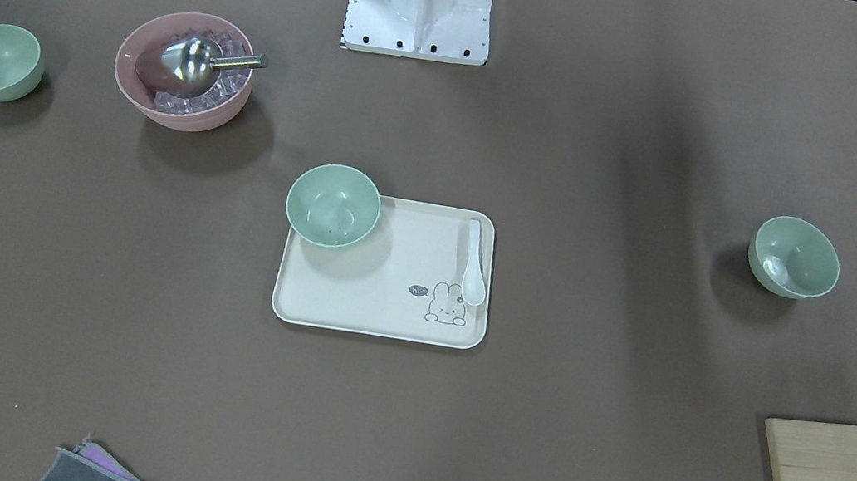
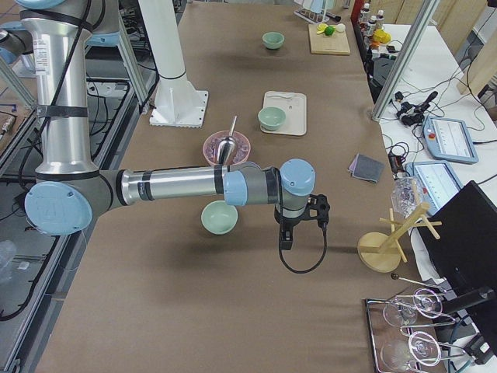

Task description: Stack green bowls together

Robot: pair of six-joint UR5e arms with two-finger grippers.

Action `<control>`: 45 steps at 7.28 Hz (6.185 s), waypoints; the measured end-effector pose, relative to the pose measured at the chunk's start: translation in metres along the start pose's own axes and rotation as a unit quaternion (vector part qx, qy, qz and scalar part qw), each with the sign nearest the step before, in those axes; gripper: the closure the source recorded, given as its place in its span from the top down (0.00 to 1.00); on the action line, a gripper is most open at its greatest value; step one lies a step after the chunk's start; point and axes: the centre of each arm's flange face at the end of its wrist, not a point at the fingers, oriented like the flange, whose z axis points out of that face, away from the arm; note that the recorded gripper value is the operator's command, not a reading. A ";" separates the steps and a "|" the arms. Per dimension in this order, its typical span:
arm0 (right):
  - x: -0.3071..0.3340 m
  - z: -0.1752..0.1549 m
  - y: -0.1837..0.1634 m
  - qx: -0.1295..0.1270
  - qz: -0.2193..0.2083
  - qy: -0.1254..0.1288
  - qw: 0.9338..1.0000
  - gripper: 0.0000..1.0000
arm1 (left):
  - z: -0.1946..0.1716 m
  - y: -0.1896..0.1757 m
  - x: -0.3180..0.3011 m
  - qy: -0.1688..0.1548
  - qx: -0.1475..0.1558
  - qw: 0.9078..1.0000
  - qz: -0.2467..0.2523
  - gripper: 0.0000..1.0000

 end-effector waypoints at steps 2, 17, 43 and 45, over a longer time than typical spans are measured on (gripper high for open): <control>-0.001 -0.001 -0.001 0.001 0.000 0.000 1.000 1.00 | 0.000 0.000 0.000 0.001 0.000 1.000 -0.002 0.98; -0.101 0.003 -0.025 0.020 -0.050 -0.067 0.996 1.00 | 0.086 -0.047 0.077 0.076 -0.032 0.994 0.072 0.98; -0.041 0.099 0.117 -0.014 -0.019 -0.089 0.996 1.00 | 0.045 -0.110 0.384 0.222 -0.081 0.961 -0.141 0.00; -0.027 0.109 0.141 -0.031 -0.008 -0.084 0.996 1.00 | 0.071 -0.091 0.489 0.214 -0.077 0.960 -0.164 0.00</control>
